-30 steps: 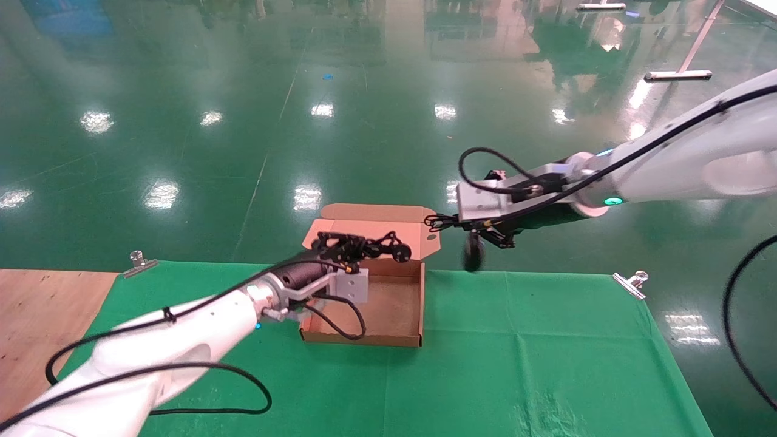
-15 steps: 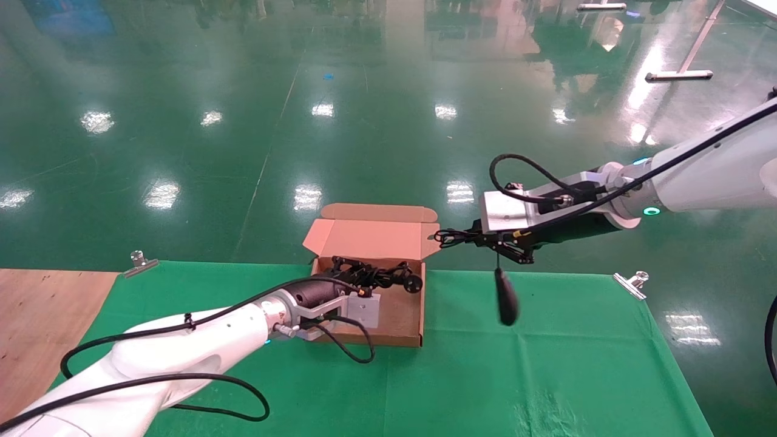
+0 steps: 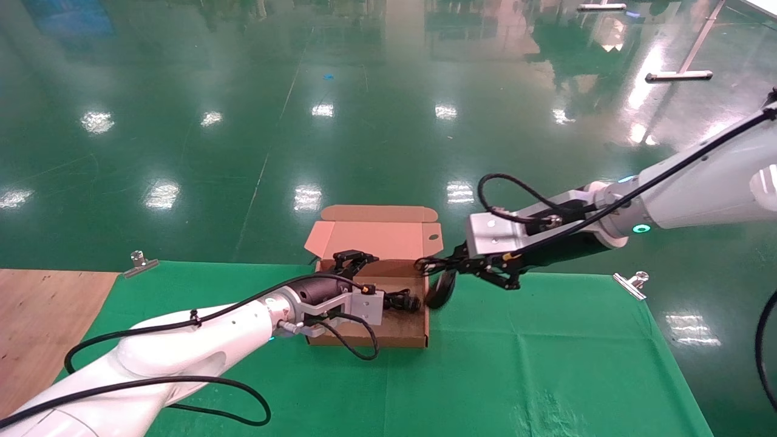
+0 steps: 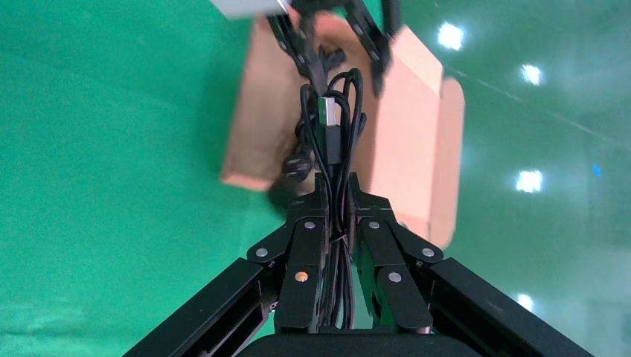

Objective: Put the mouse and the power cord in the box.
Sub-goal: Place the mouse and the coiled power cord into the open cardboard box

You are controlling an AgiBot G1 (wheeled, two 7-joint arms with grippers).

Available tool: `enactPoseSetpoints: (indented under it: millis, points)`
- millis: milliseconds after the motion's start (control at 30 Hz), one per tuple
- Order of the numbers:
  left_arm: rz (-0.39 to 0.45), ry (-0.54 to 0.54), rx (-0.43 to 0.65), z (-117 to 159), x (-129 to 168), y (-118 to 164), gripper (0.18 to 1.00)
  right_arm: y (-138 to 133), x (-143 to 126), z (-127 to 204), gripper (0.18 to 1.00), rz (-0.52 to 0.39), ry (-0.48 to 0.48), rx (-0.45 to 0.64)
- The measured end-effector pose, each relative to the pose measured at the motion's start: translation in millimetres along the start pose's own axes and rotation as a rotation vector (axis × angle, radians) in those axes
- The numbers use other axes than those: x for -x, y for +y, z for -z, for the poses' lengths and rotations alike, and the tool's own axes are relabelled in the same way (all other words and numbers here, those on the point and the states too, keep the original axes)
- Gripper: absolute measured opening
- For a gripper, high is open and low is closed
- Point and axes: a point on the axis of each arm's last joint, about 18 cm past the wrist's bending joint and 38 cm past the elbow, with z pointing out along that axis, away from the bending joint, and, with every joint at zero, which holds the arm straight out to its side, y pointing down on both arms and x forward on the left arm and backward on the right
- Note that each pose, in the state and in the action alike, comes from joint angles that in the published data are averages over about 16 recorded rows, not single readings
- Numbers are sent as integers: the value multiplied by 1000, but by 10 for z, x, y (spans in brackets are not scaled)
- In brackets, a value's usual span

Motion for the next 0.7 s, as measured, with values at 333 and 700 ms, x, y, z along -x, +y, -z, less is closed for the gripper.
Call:
enactPoseSetpoints:
  millis: [333,700]
  points:
    - [236,-60,-35,277,249,357,725,-180,-73,-213,219,24,14,-7]
    - [369,-118,-52,863,341,991,918,-349,-154,-650,219,22,134,-10]
